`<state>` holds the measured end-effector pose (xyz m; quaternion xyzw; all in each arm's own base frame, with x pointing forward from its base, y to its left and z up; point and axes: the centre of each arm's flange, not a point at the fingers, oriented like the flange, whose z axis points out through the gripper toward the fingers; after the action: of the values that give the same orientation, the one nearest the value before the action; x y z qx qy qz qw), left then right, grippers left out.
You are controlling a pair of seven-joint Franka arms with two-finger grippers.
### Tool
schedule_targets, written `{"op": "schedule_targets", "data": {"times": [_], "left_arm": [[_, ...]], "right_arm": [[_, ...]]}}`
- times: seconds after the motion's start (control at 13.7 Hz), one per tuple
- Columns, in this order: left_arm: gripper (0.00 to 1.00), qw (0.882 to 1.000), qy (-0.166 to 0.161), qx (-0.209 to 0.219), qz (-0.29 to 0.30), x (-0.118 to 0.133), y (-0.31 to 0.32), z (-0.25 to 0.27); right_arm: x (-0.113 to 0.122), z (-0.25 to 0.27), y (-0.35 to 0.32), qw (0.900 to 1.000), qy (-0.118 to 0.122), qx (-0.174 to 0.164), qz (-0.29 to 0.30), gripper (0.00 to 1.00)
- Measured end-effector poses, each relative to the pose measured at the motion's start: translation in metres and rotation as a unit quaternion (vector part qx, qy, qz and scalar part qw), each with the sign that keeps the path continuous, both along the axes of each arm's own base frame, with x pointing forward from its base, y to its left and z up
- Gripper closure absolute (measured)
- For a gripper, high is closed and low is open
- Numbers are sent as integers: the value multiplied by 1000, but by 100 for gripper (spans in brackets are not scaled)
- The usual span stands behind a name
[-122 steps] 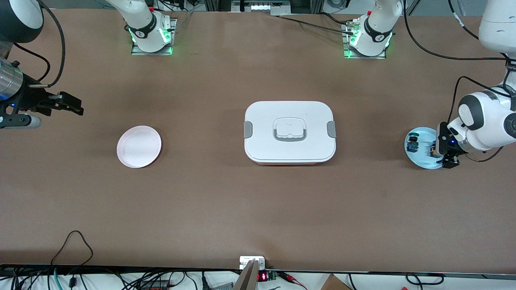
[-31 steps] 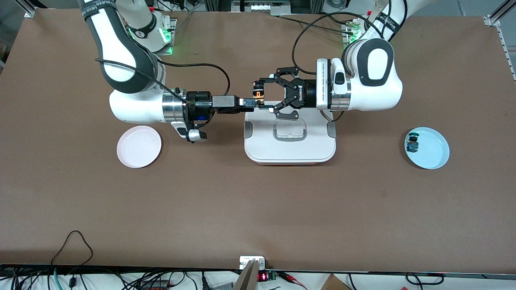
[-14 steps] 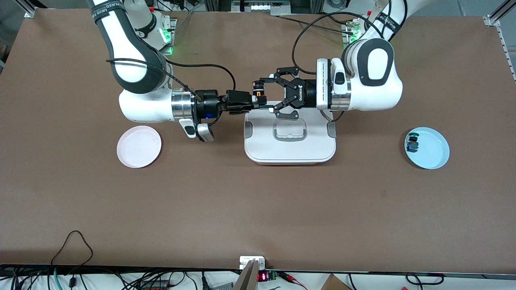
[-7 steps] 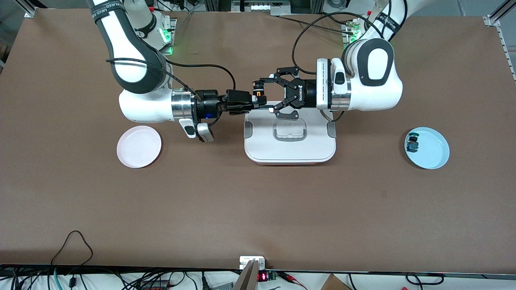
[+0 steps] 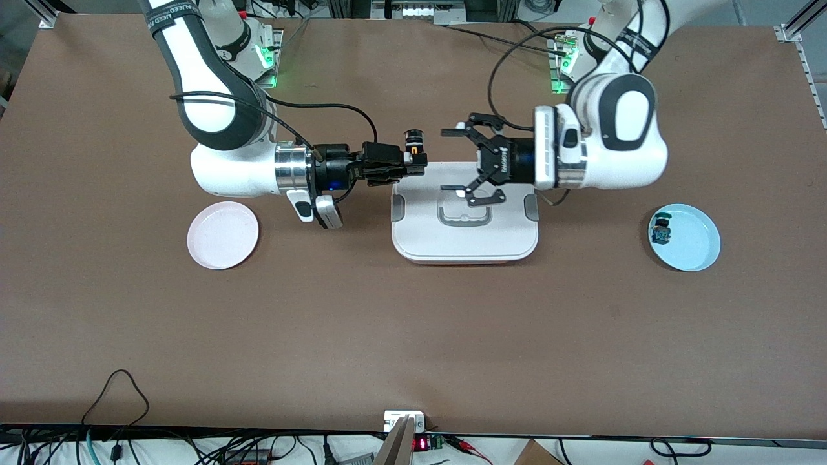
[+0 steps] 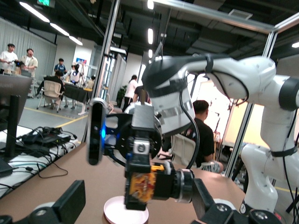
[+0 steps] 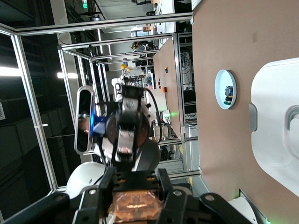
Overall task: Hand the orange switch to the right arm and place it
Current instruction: 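Open the left gripper and withdraw it from the orange switch, then move the orange switch with the right gripper over the white plate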
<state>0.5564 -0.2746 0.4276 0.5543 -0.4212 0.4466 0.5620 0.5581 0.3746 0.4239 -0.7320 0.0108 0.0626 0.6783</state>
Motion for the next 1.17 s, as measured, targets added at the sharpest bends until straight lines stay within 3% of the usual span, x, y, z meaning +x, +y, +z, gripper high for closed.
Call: {"op": "schedule_targets", "data": {"times": [0.15, 0.37, 0.59, 0.95, 1.17], "left_arm": [[0, 1000, -3, -8, -10, 12, 43, -8], [0, 999, -18, 26, -30, 26, 127, -28], [0, 993, -4, 95, -67, 30, 212, -20], [0, 965, 58, 228, -115, 21, 320, 12], [0, 939, 83, 316, -106, 8, 389, 13]], "right_arm": [[1, 0, -1, 1000, -1, 0, -1, 59], [4, 1, -7, 1000, -2, -1, -6, 59], [9, 1, -14, 1000, -3, -1, -13, 59], [26, 4, -48, 999, -2, 6, -31, 59], [35, 3, -83, 999, 3, 11, -40, 59]]}}
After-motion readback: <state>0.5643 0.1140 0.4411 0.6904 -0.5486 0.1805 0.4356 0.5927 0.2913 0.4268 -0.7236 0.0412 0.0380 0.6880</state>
